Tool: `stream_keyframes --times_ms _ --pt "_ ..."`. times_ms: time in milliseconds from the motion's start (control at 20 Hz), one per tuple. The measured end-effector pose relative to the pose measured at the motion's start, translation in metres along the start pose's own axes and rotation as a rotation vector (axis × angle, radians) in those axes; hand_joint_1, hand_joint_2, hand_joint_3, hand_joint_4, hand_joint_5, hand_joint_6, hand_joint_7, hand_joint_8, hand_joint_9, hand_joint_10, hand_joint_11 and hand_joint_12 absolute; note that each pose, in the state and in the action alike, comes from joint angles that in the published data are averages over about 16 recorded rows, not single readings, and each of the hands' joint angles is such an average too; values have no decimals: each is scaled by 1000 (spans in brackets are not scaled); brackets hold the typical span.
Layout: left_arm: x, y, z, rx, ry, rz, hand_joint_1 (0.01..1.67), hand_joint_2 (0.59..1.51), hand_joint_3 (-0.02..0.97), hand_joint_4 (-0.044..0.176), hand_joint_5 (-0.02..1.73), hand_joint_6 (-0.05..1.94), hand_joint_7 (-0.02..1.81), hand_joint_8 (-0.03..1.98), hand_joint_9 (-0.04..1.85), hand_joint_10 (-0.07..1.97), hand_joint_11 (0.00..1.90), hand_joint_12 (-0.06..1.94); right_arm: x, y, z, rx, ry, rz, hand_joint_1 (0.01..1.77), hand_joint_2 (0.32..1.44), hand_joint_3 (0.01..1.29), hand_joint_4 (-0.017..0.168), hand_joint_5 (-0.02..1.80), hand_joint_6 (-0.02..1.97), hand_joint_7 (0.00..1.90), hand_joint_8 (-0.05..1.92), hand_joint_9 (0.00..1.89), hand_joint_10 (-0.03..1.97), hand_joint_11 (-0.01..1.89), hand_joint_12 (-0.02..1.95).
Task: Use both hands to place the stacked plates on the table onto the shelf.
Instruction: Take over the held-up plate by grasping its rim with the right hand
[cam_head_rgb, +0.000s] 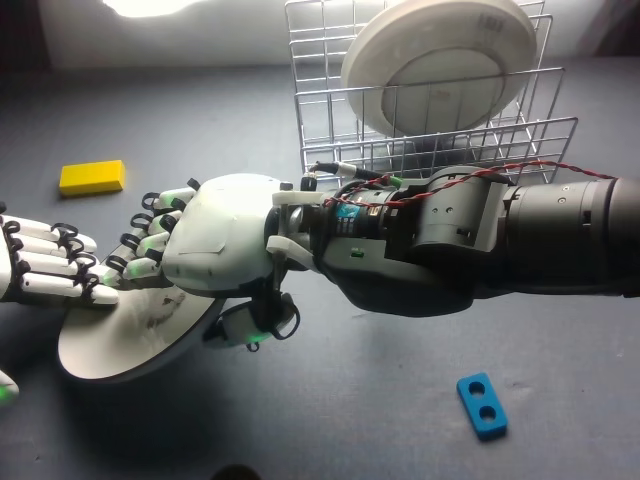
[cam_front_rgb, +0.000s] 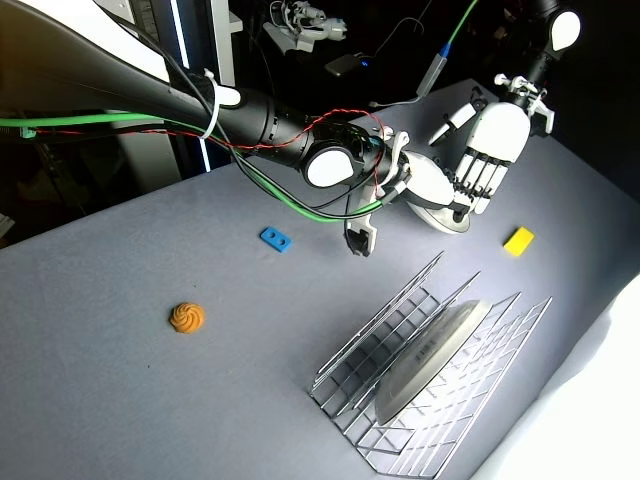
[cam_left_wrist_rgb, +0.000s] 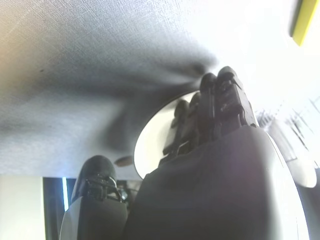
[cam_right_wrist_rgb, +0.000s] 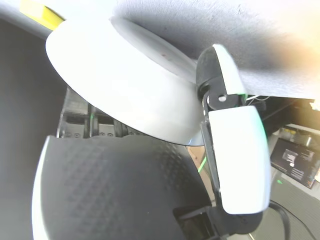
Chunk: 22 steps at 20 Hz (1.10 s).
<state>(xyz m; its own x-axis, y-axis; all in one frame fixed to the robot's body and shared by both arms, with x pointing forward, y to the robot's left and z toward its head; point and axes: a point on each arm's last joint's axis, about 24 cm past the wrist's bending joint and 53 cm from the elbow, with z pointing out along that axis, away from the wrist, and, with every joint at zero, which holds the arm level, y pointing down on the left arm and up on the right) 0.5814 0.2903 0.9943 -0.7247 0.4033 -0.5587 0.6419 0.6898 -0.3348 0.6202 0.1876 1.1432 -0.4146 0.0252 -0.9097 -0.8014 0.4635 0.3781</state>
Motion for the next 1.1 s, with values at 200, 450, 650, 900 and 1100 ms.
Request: stream_keyframes --times_ms 200,450,650,900,1100 --pt "0 0 0 1 0 0 16 1174 16 -2 20 -6 -13 -24 55 38 15 -12 -4 1 1 -3 -8 -9 953 1170 19 3 348 18 397 14 378 65 80 1087" --pt "0 0 1 2 0 0 16 1178 16 -3 17 -6 -13 -24 56 39 15 -12 -11 4 0 -10 -25 -21 1117 1115 20 -1 538 110 602 80 593 216 269 1183" --pt "-1 -1 1 4 -1 4 17 1181 15 -5 10 -9 -13 -25 55 38 15 -12 -17 8 -1 -21 -40 -29 1215 1065 19 -4 657 275 736 234 749 481 460 1183" --pt "-9 -4 1 10 -15 19 17 1184 16 -4 7 -8 -1 -20 51 32 15 -11 -24 14 -2 -36 -58 -33 1288 999 18 -7 771 479 872 435 921 718 718 1078" --pt "-25 -6 -4 14 -49 33 17 1186 16 -4 13 -1 19 -10 48 26 15 -10 -26 18 -3 -45 -63 -35 1292 975 17 -8 790 635 913 590 991 806 836 1029"
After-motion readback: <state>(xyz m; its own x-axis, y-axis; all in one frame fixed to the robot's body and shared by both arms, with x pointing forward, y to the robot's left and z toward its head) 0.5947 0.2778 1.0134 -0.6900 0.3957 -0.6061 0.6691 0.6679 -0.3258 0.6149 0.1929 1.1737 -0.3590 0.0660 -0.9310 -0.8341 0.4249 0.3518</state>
